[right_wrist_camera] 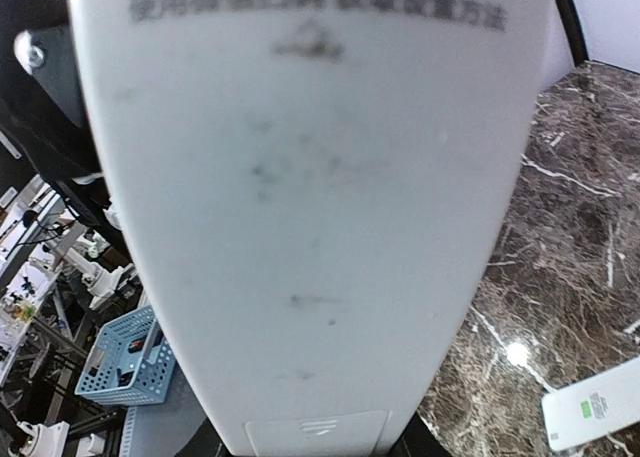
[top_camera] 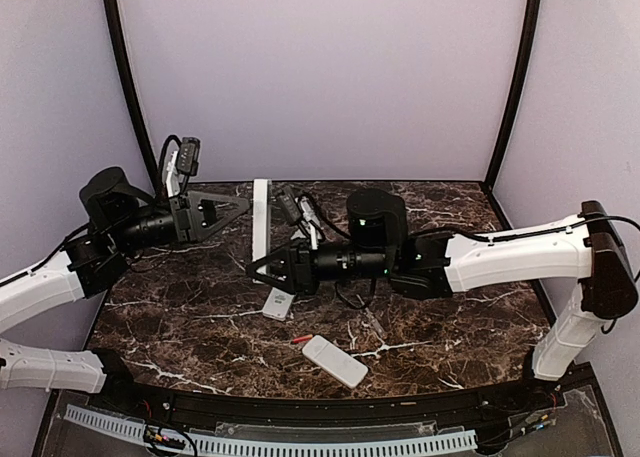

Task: Unload the batteries from the remote control
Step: Pass from the left arm to the right, then pass from the right arm to the left

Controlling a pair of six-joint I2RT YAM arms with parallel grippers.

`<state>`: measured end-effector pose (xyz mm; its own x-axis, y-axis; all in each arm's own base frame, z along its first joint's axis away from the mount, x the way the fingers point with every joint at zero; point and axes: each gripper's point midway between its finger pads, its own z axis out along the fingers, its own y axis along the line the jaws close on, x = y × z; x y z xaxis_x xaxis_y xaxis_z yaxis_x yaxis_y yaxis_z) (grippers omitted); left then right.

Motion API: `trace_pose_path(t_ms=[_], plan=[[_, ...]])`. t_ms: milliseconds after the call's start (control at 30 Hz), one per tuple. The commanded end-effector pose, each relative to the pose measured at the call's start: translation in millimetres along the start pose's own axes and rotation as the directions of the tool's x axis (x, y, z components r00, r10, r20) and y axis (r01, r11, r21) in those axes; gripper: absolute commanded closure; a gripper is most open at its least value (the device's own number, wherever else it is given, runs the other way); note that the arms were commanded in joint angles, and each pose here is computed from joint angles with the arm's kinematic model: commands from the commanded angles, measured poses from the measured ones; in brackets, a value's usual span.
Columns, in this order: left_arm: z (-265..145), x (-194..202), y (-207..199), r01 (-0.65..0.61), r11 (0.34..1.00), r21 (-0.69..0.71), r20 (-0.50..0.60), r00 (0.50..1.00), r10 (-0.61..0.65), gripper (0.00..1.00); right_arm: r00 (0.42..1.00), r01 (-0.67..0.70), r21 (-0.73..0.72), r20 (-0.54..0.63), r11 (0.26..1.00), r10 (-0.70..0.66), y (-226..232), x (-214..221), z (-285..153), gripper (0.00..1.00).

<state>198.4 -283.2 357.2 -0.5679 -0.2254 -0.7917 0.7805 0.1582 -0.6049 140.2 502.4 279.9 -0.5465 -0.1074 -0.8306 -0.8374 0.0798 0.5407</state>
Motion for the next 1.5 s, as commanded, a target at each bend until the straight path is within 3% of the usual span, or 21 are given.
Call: trace_pose_path(t_ms=[0, 133, 400, 467, 600, 867, 1033, 1467], plan=[[-19, -6, 21, -0.032, 0.971, -0.236, -0.004, 0.999, 0.032, 0.16, 0.998, 0.053, 0.150, -0.026, 0.987, -0.049, -19, 5, -18, 1.00], [-20, 3, 41, -0.005, 0.943, -0.334, -0.062, 0.998, -0.016, 0.15, 0.991, 0.070, 0.270, -0.130, 0.960, -0.035, -44, 31, -26, 1.00], [-2, 12, 64, 0.063, 0.926, -0.373, -0.102, 0.989, -0.108, 0.18, 0.962, 0.124, 0.471, -0.271, 0.873, 0.009, -88, 72, -47, 1.00], [4, 21, 73, 0.084, 0.920, -0.383, -0.130, 0.981, -0.144, 0.21, 0.956, 0.137, 0.509, -0.293, 0.850, 0.021, -96, 78, -50, 1.00], [16, 35, 82, 0.152, 0.919, -0.365, -0.168, 0.960, -0.226, 0.37, 0.940, 0.174, 0.565, -0.338, 0.807, 0.033, -106, 86, -53, 1.00], [31, 43, 89, 0.209, 0.915, -0.345, -0.179, 0.942, -0.283, 0.39, 0.918, 0.236, 0.592, -0.397, 0.770, 0.024, -111, 93, -45, 1.00], [27, 63, 107, 0.242, 0.875, -0.418, -0.202, 0.915, -0.350, 0.50, 0.915, 0.249, 0.590, -0.402, 0.768, 0.013, -110, 90, -42, 1.00], [25, 89, 121, 0.272, 0.834, -0.480, -0.254, 0.867, -0.429, 0.61, 0.884, 0.335, 0.617, -0.468, 0.712, -0.011, -117, 96, -36, 1.00]])
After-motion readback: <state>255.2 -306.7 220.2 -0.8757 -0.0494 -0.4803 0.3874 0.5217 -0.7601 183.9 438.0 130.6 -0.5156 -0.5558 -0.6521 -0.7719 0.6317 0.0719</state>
